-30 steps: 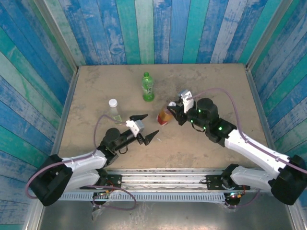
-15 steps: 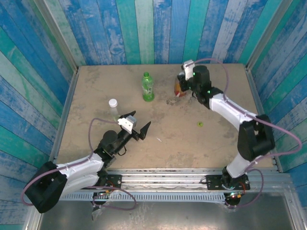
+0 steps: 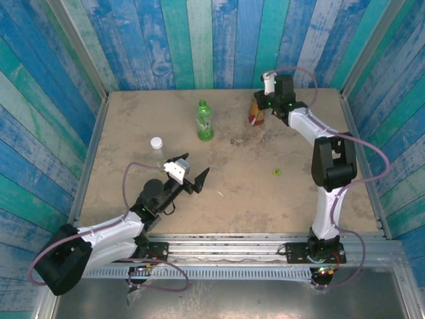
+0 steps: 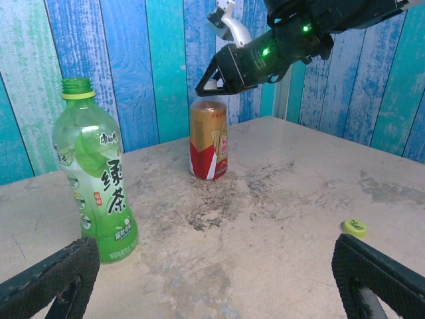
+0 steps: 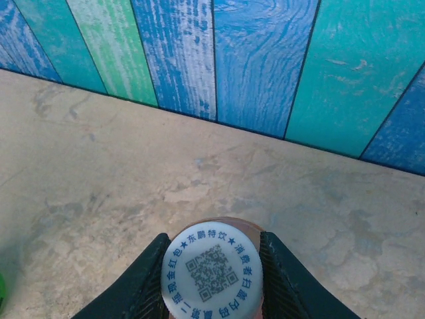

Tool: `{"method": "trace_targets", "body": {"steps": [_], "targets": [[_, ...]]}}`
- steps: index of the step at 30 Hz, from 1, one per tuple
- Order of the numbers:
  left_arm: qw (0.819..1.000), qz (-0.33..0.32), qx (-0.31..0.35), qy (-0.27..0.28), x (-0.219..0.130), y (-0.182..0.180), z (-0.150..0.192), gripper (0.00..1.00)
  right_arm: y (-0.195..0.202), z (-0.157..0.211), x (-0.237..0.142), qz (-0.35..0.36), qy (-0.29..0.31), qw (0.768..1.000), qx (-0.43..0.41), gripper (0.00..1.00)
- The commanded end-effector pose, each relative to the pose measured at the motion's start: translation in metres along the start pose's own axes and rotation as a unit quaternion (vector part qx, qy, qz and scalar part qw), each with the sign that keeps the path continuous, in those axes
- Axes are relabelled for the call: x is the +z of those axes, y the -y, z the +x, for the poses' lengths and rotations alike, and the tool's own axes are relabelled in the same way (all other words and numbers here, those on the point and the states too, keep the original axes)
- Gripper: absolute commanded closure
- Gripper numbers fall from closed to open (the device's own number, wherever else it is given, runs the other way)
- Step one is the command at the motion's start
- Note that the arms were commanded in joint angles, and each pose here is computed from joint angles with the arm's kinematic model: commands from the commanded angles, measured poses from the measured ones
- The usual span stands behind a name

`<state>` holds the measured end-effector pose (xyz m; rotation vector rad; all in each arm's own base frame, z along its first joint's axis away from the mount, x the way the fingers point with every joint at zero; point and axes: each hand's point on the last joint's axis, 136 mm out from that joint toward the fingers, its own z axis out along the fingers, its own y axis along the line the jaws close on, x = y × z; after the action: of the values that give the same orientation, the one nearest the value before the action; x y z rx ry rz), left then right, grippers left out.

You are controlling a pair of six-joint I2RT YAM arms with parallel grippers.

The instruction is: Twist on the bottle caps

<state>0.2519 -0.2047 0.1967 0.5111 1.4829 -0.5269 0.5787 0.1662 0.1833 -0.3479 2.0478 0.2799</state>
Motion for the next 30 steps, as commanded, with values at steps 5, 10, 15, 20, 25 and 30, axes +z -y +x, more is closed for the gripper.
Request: {"method": "trace_targets", "body": {"steps": [5,10,15,20,25,30], "targets": [[1.0,0.003,-0.007,0.005,0.006,0.001,-0.009,0.06,-0.005,0.002,-0.007,-0.013,-0.008,1.0,-0.007,0.41],[1.0,-0.022,-0.015,0.003,0.013,-0.007,-0.011,0.06,-0.008,-0.02,-0.034,-0.012,0.023,0.999,-0.029,0.19],[0.999,-0.031,-0.009,0.001,0.016,-0.01,-0.012,0.06,-0.035,-0.037,-0.067,-0.036,0.058,0.996,-0.052,0.15],[0.999,-0.038,-0.001,-0.01,0.015,-0.012,-0.007,0.06,-0.092,-0.046,-0.086,-0.083,0.075,0.99,-0.086,0.16],[0.999,-0.044,-0.006,-0.007,0.01,-0.015,-0.005,0.06,-0.166,-0.048,-0.089,-0.141,0.088,0.981,-0.1,0.17],[0.999,-0.041,-0.009,-0.009,0.008,-0.014,-0.002,0.06,-0.214,-0.046,-0.075,-0.175,0.088,0.974,-0.111,0.18]]}}
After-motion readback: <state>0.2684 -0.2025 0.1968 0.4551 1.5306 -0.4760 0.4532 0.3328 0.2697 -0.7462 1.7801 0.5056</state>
